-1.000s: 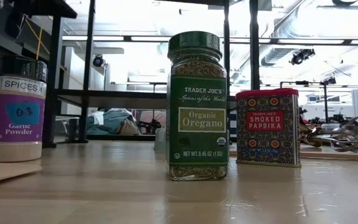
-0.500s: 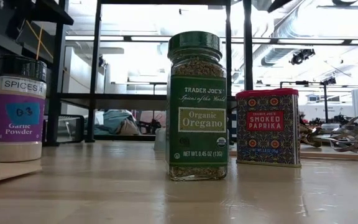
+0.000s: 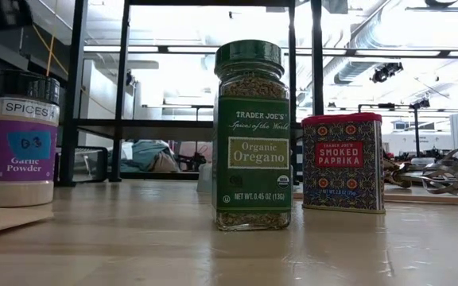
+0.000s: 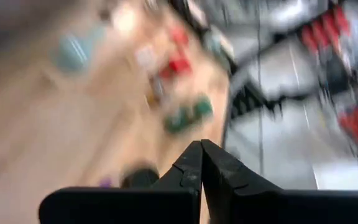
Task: Shelf spices
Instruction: Move the purple seasoning bottle to the bottom center of the table
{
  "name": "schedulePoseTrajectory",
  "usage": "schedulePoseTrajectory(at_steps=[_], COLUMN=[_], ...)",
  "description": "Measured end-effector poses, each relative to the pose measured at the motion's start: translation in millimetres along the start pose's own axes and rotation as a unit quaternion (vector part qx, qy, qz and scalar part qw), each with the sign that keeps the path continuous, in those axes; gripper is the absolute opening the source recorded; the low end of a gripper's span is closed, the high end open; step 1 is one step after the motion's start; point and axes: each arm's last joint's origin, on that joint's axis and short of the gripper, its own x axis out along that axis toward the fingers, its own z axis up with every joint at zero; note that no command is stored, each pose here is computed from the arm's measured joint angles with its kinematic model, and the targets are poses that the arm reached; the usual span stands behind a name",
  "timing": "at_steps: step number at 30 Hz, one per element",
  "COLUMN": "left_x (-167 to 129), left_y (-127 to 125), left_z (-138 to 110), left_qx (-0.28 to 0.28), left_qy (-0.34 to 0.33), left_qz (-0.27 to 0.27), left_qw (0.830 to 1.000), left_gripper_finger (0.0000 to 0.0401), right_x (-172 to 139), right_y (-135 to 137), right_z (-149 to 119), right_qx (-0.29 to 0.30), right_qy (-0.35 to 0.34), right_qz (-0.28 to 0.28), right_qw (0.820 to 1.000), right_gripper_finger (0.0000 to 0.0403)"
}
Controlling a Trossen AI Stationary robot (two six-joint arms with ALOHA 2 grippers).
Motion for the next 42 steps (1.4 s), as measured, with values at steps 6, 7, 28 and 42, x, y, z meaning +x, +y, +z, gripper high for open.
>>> schedulePoseTrajectory(at_steps=[6,7,28,42], left_x=[10.6,14.0,105.4,180.5], left_y=[-6.2,-7.1,-20.7,9.0], left_z=[-18.9,-21.2,13.7,47.9], left_qx=[0.021,0.026,-0.066,0.007], left_qy=[0.068,0.064,0.066,0.308], left_qz=[0.013,0.023,0.055,0.190], left_qw=[0.997,0.997,0.994,0.932], left_gripper_finger=[0.0000,0.0000,0.0000,0.0000], right_x=[-2.9,-2.5,16.7,0.1], right_y=[6.8,7.6,33.7,32.9], right_z=[-5.5,-6.2,-66.2,-73.7], right_qx=[-0.020,-0.019,-0.039,-0.033], right_qy=[0.058,0.060,0.134,0.147], right_qz=[0.028,0.030,0.052,0.072], right_qw=[0.998,0.998,0.989,0.986], right_gripper_finger=[0.0279,0.0279,0.0003,0.0000])
